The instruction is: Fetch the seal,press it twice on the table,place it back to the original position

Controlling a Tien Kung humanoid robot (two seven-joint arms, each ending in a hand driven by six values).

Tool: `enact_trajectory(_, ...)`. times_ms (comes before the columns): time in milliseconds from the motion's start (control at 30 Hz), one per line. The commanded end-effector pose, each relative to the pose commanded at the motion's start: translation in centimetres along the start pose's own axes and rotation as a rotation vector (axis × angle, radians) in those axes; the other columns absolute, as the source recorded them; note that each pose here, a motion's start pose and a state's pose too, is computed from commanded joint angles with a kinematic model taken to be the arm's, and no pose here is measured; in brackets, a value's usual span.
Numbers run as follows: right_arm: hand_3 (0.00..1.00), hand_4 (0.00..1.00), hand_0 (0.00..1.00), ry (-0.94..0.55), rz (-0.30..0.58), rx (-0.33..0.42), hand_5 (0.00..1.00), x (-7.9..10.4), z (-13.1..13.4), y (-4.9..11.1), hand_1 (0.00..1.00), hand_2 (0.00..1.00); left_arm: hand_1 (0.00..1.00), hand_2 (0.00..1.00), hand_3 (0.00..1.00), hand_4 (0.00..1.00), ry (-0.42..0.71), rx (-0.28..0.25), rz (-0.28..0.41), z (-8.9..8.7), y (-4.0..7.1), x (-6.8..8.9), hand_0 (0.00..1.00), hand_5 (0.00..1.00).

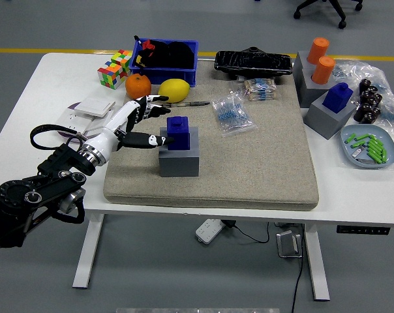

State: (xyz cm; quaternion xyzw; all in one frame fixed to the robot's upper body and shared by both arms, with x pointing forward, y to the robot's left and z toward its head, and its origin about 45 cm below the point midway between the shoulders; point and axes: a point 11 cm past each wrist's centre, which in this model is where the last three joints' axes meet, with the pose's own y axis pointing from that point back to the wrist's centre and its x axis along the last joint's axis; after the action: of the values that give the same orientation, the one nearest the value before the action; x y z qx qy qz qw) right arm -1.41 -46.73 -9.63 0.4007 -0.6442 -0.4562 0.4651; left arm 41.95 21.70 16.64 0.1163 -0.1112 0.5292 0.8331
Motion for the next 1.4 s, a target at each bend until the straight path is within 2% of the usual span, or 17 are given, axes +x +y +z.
enact_trajectory(333, 0.625, 0.744, 0.744, 0.0, 0.0, 0.002, 0.52, 0.0, -0.1, 0.0, 0.69, 0.673, 0.769, 0.713, 0.806, 0.998, 0.047, -0.015, 0.001, 0.3, -0.5, -1.3, 0.784, 0.002)
enact_trajectory(633, 0.626, 0.744, 0.744, 0.004, -0.003, 0.0, 0.519, 0.0, -0.1, 0.0, 0.69, 0.673, 0.747, 0.685, 0.779, 0.977, 0.083, 0.007, 0.005, -0.2, -0.7, -2.1, 0.769, 0.002)
enact_trajectory(667, 0.626, 0.744, 0.744, 0.004, -0.004, 0.0, 0.519, -0.1, -0.1, 0.0, 0.689, 0.673, 0.732, 0.664, 0.772, 0.936, 0.084, 0.01, 0.004, -0.3, -0.7, -2.2, 0.76, 0.002)
enact_trajectory(833, 0.626, 0.744, 0.744, 0.005, -0.004, 0.0, 0.519, -0.1, -0.1, 0.0, 0.689, 0.673, 0.732, 0.664, 0.772, 0.936, 0.09, 0.02, 0.005, -0.5, -0.7, -2.4, 0.76, 0.002)
enact_trajectory(867, 0.625, 0.743, 0.744, 0.005, -0.004, 0.0, 0.519, -0.1, -0.1, 0.0, 0.69, 0.673, 0.707, 0.641, 0.751, 0.871, 0.091, 0.02, 0.006, -0.5, -0.7, -2.4, 0.72, 0.002)
enact_trajectory(1033, 0.625, 0.743, 0.744, 0.008, -0.003, -0.001, 0.519, 0.0, -0.1, 0.0, 0.69, 0.673, 0.707, 0.641, 0.751, 0.871, 0.092, 0.021, 0.007, -0.5, -0.7, -2.5, 0.72, 0.002)
enact_trajectory(1067, 0.626, 0.743, 0.745, 0.007, -0.004, 0.0, 0.518, -0.1, -0.2, 0.0, 0.69, 0.673, 0.678, 0.595, 0.737, 0.827, 0.092, 0.025, 0.003, -0.6, -0.8, -2.6, 0.691, 0.002)
enact_trajectory(1233, 0.626, 0.743, 0.745, 0.006, -0.003, 0.004, 0.518, -0.1, -0.3, 0.0, 0.69, 0.673, 0.678, 0.595, 0.737, 0.827, 0.096, 0.03, -0.001, -0.8, -0.8, -2.8, 0.691, 0.002)
enact_trajectory(1267, 0.625, 0.743, 0.745, 0.006, -0.003, 0.004, 0.517, -0.1, -0.3, 0.0, 0.689, 0.673, 0.605, 0.516, 0.622, 0.78, 0.095, 0.03, -0.001, -0.8, -0.8, -2.8, 0.673, 0.002)
enact_trajectory(1400, 0.625, 0.743, 0.745, 0.007, -0.001, 0.002, 0.517, 0.0, -0.3, 0.0, 0.689, 0.673, 0.605, 0.516, 0.622, 0.78, 0.092, 0.022, 0.01, -0.7, -0.8, -2.8, 0.673, 0.002)
